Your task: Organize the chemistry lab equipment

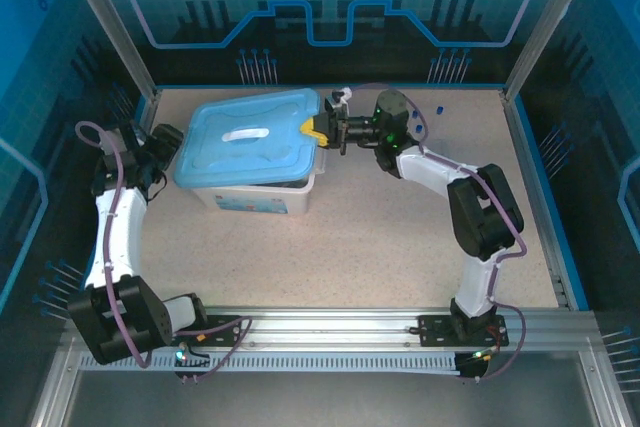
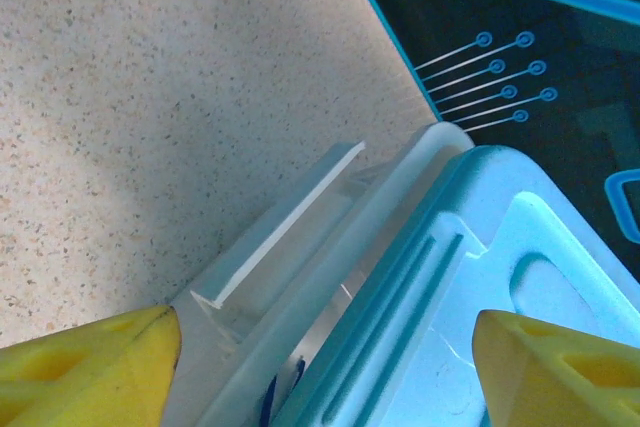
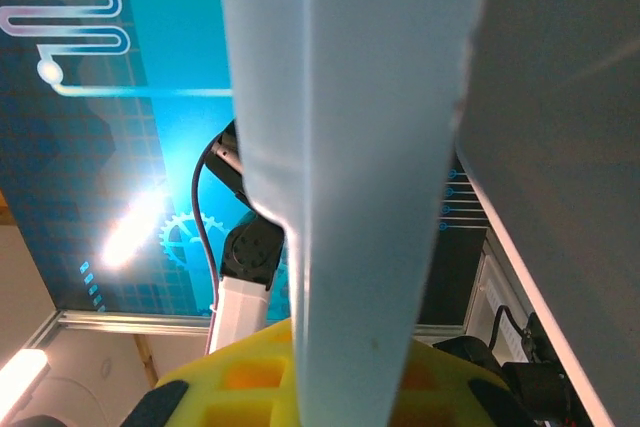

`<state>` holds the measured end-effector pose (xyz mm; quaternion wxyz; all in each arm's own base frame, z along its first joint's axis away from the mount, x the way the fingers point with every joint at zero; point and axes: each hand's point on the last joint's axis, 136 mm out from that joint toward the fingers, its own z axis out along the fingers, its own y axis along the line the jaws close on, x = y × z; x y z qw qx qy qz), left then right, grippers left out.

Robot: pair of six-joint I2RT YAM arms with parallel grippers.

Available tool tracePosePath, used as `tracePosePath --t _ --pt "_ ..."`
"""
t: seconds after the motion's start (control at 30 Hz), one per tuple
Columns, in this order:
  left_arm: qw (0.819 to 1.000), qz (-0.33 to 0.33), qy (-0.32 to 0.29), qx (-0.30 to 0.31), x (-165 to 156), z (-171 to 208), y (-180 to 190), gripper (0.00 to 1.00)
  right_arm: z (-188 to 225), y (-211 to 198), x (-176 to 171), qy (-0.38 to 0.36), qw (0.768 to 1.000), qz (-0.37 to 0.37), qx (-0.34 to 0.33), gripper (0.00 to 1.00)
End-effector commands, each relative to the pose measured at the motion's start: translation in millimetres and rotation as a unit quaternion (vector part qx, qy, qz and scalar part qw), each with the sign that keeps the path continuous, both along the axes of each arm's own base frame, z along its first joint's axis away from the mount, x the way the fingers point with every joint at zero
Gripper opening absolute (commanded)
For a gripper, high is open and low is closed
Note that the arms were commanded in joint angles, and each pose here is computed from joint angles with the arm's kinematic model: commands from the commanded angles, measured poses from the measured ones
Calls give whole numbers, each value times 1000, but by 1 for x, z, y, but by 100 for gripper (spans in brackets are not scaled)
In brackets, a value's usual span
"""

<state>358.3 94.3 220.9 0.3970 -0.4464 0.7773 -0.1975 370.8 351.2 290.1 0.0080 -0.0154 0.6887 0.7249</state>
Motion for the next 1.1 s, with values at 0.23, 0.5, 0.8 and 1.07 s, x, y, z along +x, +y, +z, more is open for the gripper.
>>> tracePosePath --t 0.23,0.5,0.8,1.07 --pt "999 -28 41 2 -14 -22 -18 77 -1 6 5 -17 1000 7 18 8" --pt "997 -43 59 -1 -20 -38 -32 77 -10 1 13 -12 1000 -6 15 8" --pt "997 -49 66 3 -23 -43 -37 77 -18 2 16 -7 1000 -13 10 8" --pt "997 -46 68 6 -26 -44 -38 77 -15 7 21 -15 1000 -19 10 8"
